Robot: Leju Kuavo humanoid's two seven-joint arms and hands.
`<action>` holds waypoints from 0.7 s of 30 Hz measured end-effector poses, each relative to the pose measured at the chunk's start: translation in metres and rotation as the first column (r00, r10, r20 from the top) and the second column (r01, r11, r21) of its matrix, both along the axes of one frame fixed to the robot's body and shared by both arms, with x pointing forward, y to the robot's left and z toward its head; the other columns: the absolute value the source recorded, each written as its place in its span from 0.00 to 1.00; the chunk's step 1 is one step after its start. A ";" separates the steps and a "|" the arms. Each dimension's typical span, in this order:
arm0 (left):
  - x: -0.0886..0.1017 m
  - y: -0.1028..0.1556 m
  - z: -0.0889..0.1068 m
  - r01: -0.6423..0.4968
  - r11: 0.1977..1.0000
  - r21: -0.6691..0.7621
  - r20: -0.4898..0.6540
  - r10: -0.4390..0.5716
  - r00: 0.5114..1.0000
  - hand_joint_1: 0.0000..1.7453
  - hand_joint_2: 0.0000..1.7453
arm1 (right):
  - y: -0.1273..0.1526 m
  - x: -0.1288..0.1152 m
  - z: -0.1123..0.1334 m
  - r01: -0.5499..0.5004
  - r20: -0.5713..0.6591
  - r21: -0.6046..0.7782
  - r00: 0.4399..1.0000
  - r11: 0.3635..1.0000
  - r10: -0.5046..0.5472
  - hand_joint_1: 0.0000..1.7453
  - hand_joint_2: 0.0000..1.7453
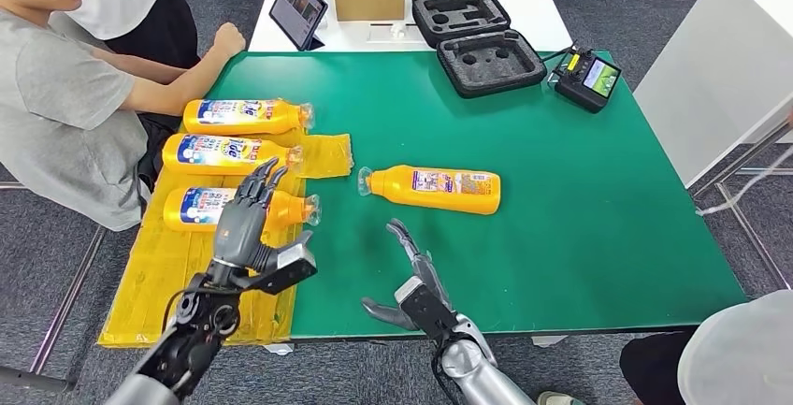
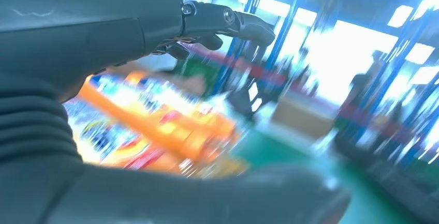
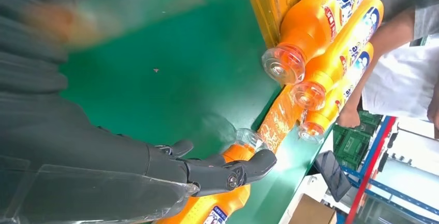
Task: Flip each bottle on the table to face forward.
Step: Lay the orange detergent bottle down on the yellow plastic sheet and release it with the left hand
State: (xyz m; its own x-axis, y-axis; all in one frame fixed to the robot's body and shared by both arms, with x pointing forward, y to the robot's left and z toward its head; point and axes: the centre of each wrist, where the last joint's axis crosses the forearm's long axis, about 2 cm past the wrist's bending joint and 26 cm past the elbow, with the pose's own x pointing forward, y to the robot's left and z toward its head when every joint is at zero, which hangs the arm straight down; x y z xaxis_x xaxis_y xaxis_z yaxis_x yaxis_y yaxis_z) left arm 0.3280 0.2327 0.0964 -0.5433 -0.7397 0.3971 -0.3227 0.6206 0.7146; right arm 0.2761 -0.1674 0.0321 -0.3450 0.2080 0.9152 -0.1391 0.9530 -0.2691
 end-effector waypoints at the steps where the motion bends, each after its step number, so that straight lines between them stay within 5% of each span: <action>1: -0.006 -0.003 0.004 0.013 1.000 -0.008 0.052 -0.012 0.999 0.00 1.00 | 0.000 0.000 0.000 0.000 0.003 -0.005 1.000 1.000 0.000 0.00 1.00; 9: -0.029 -0.019 0.032 0.065 0.996 -0.063 0.257 -0.047 0.965 0.00 1.00 | 0.004 -0.002 0.001 0.005 0.034 -0.050 0.999 0.999 -0.003 0.00 1.00; 12: -0.034 -0.020 0.039 0.064 0.993 -0.100 0.288 -0.033 0.957 0.00 1.00 | 0.001 -0.002 0.003 0.088 0.154 -0.215 0.986 0.973 -0.055 0.00 1.00; 14: -0.038 -0.021 0.045 0.068 0.989 -0.131 0.309 -0.024 0.951 0.00 1.00 | -0.004 0.000 0.009 0.158 0.301 -0.414 0.953 0.896 -0.030 0.00 1.00; 17: -0.045 -0.026 0.048 0.089 0.979 -0.184 0.318 -0.026 0.948 0.00 1.00 | -0.022 0.008 0.020 0.250 0.435 -0.711 0.891 0.658 0.132 0.00 1.00; 19: -0.051 -0.031 0.046 0.107 0.969 -0.222 0.309 -0.035 0.951 0.00 1.00 | -0.040 0.013 0.024 0.310 0.449 -0.804 0.877 0.507 0.174 0.00 1.00; 21: -0.056 -0.035 0.045 0.124 0.961 -0.248 0.300 -0.045 0.953 0.00 1.00 | -0.060 0.018 0.025 0.360 0.453 -0.811 0.886 0.462 0.104 0.00 1.00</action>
